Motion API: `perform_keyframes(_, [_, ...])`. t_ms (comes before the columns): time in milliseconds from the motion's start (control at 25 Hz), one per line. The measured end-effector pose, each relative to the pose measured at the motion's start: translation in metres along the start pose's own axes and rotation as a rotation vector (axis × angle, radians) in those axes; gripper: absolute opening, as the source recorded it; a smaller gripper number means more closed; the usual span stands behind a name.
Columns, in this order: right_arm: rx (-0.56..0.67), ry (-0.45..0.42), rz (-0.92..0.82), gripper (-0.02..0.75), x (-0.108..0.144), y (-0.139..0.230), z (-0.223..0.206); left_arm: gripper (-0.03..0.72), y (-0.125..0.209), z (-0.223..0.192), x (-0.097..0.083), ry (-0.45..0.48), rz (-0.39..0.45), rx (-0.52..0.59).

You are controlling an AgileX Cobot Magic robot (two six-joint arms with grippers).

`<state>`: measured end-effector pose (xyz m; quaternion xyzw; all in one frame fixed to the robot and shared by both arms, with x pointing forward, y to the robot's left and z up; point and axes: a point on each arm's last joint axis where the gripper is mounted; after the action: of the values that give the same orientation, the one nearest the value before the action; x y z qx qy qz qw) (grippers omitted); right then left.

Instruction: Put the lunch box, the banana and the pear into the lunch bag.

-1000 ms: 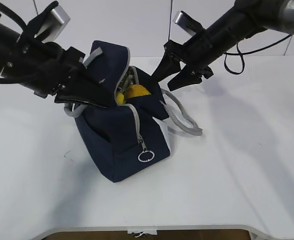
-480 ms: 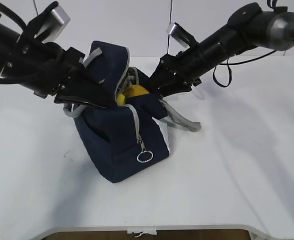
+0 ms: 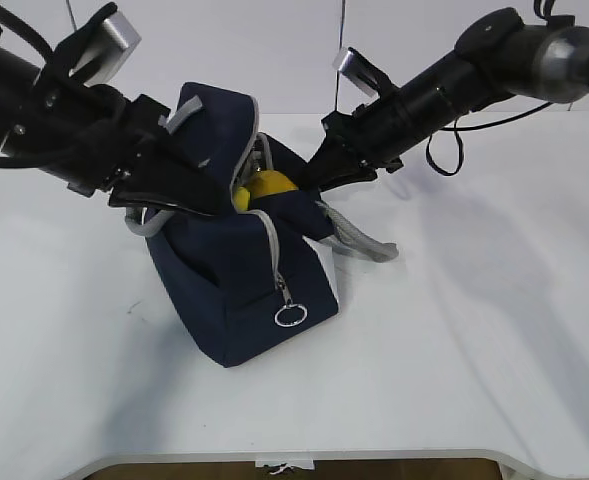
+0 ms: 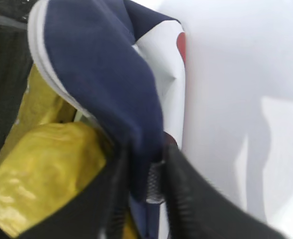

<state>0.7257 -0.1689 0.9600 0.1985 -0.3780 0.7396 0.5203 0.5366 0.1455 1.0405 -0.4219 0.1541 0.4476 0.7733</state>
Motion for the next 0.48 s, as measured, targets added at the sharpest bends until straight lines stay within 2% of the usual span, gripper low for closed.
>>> perform_keyframes(120, [-0.003, 0.000, -0.003, 0.043, 0.001, -0.001, 0.001, 0.013, 0.000, 0.000, 0.000, 0.002, 0.000, 0.002])
perform_keyframes(280, [-0.013, 0.032, -0.027, 0.034, 0.006, -0.009, 0.009, 0.013, 0.001, 0.000, -0.003, 0.031, 0.009, 0.011])
perform_keyframes(480, [-0.040, 0.167, -0.055, 0.033, 0.030, -0.021, 0.041, 0.013, 0.000, 0.000, -0.005, 0.065, 0.030, 0.003])
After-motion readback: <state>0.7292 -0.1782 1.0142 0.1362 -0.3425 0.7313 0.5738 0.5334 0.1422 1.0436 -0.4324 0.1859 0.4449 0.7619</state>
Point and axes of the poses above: a point on each arm's last joint axis where the gripper is mounted, z pointing back along that axis away from the gripper, x along the wrist's bending axis when the last joint is at zero, y = z × x, and after that the axes turned 7 degrees about -z, right-handed
